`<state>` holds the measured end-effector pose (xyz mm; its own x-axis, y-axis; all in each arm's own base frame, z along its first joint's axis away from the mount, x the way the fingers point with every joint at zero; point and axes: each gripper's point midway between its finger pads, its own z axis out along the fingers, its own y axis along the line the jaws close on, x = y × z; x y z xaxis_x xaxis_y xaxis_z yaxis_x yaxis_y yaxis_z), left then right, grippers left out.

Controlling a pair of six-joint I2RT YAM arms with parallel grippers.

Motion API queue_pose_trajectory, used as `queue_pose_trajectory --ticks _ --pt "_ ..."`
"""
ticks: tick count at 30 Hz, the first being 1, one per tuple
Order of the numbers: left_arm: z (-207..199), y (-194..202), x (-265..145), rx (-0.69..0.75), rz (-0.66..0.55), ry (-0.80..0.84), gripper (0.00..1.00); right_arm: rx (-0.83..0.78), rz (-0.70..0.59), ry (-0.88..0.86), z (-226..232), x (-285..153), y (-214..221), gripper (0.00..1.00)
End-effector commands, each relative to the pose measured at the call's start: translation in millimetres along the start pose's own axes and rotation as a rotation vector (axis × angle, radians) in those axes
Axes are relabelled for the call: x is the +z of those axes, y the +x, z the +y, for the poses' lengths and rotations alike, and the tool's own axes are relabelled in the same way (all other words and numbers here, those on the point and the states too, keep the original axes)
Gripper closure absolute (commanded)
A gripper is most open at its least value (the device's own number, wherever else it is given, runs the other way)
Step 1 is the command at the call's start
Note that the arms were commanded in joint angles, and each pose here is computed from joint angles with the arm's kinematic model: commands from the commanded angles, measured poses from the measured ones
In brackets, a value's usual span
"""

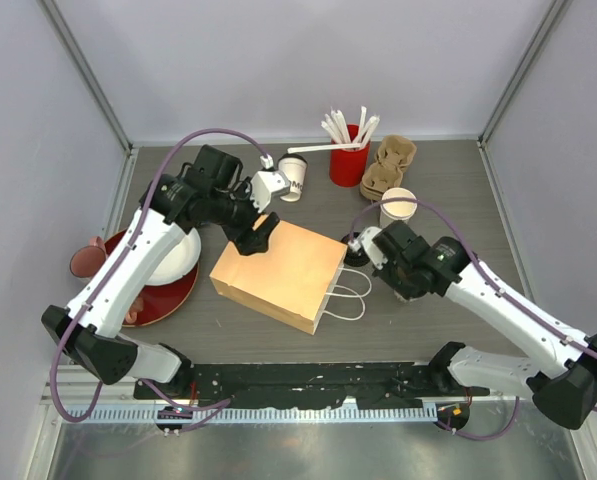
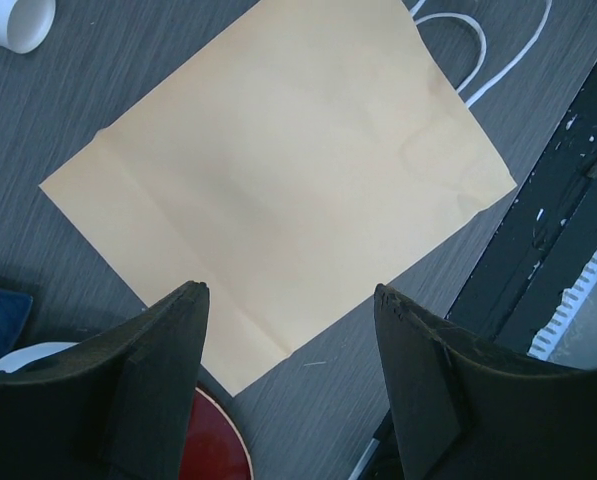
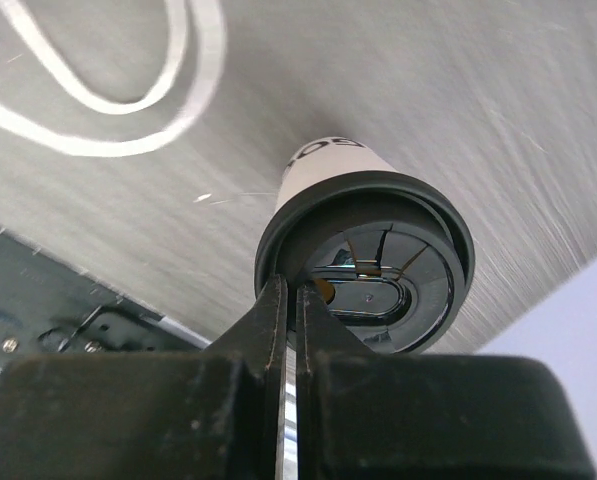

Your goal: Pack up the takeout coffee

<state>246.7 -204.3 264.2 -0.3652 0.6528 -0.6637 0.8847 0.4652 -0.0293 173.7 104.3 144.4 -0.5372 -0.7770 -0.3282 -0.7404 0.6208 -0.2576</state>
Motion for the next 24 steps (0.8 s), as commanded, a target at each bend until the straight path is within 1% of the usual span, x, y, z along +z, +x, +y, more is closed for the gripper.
queue_pose_trajectory --ticks 1,2,3,4,5,6,7,8,9,10,11,12,13,15,16,17,19,21,22,24 --pt "-5 -12 -6 -0.034 -0.071 0.011 0.29 0.203 -0.064 0.209 -66 -28 -12 0.99" --pt "-4 -13 -6 -0.056 -0.077 0.004 0.29 0.249 -0.109 0.229 -80 -38 -22 0.99" --pt "0 -19 -5 -0.068 -0.103 -0.013 0.3 0.328 -0.107 0.264 -100 -41 -17 0.99" --pt "2 -19 -2 -0.089 -0.109 -0.02 0.29 0.363 -0.122 0.268 -110 -43 -23 0.99" --pt "7 -20 -1 -0.132 -0.118 -0.04 0.29 0.392 -0.138 0.279 -121 -41 -29 0.99" --pt "13 -25 1 -0.147 -0.143 -0.063 0.29 0.453 -0.125 0.304 -138 -39 -24 0.99" --pt "16 -27 2 -0.162 -0.151 -0.077 0.29 0.488 -0.112 0.311 -151 -32 -28 0.99" --pt "21 -28 2 -0.186 -0.159 -0.099 0.29 0.532 -0.13 0.306 -163 -28 -32 0.99" --pt "29 -29 4 -0.224 -0.167 -0.137 0.29 0.625 -0.129 0.321 -182 -26 -24 0.99" --pt "32 -30 5 -0.243 -0.169 -0.156 0.29 0.668 -0.147 0.321 -195 -26 -26 0.99" --pt "36 -29 5 -0.266 -0.17 -0.178 0.26 0.704 -0.156 0.318 -207 -18 -29 0.99" --pt "45 -28 5 -0.307 -0.175 -0.232 0.25 0.738 -0.16 0.328 -216 -15 -28 0.99" --pt "50 -28 4 -0.318 -0.179 -0.257 0.24 0.767 -0.187 0.361 -233 -16 -27 0.99" --pt "60 -28 3 -0.369 -0.197 -0.315 0.23 0.767 -0.178 0.358 -242 -2 -31 0.99" --pt "65 -28 4 -0.382 -0.2 -0.335 0.22 0.784 -0.177 0.382 -256 -3 -24 0.99" --pt "69 -28 4 -0.396 -0.206 -0.356 0.21 0.79 -0.144 0.367 -261 11 -21 0.99" --pt "80 -28 9 -0.429 -0.216 -0.402 0.2 0.786 -0.147 0.345 -271 19 -24 0.99" --pt "88 -33 15 -0.445 -0.235 -0.42 0.19 0.801 -0.145 0.285 -277 38 -20 0.99" --pt "94 -31 23 -0.471 -0.223 -0.435 0.19 0.814 -0.164 0.255 -279 41 -24 0.99" --pt "102 -39 30 -0.482 -0.239 -0.441 0.19 0.832 -0.131 0.222 -281 55 -19 0.99"
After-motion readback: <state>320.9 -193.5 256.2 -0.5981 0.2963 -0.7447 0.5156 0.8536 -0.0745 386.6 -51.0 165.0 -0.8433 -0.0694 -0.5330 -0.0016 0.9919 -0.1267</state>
